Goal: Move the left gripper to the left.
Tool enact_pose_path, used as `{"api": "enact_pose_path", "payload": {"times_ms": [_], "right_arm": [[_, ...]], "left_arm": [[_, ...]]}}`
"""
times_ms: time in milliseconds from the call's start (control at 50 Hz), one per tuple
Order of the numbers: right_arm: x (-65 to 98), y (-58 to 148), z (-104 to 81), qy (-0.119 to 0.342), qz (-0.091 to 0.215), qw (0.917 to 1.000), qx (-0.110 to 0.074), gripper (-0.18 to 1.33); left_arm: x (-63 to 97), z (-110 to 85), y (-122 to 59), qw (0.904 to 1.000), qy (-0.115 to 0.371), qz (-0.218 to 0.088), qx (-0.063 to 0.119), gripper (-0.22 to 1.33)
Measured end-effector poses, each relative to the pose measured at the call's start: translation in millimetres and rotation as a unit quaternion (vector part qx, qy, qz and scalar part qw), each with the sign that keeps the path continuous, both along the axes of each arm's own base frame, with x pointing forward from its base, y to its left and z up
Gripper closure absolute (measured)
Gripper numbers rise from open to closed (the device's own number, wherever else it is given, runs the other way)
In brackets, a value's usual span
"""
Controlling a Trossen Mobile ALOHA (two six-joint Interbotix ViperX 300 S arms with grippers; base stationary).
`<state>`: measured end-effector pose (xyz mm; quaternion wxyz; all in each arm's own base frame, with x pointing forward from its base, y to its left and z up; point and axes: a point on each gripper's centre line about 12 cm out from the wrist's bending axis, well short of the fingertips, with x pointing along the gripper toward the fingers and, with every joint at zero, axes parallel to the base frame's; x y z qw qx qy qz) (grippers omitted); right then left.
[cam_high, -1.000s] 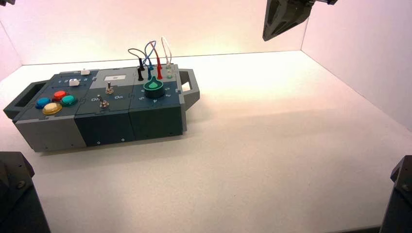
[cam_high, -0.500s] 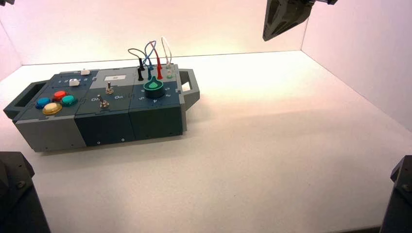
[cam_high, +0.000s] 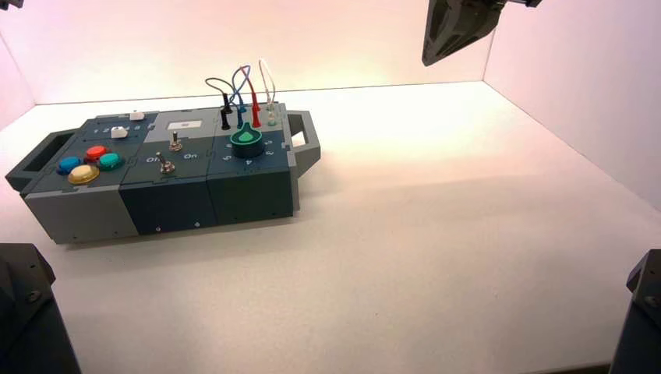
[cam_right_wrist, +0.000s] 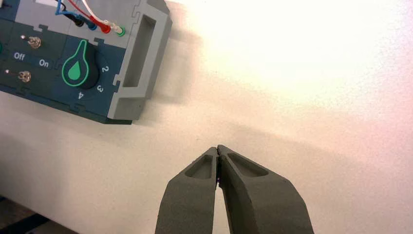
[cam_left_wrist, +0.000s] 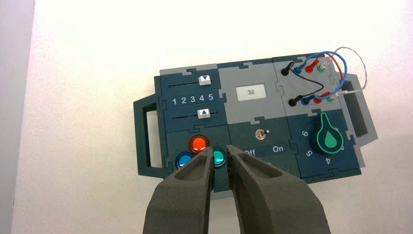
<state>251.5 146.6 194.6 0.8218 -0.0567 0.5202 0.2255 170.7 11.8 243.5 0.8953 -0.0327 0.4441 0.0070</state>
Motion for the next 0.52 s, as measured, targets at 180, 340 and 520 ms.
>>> {"api": "enact_pose_path", "payload": {"times_ms": [180,340,520], "right_arm": [[0.0,-0.1,0.0,0.0,0.0,1.0,-0.001,1.29],[0.0,-0.1,0.0,0.0,0.0,1.0,-0.001,1.29],[0.1,-0.2,0.0,-0.001,0.001,1.0,-0.001,1.29]], "left_arm": [[0.0,0.0,-0.1,1.0,0.0,0.001,-0.001,0.81],[0.3,-0.2,0.3,1.0,0.0,0.001,0.0,0.81],[0.1,0.1,0.0,1.0,-0.001,0.001,0.0,0.81]]}}
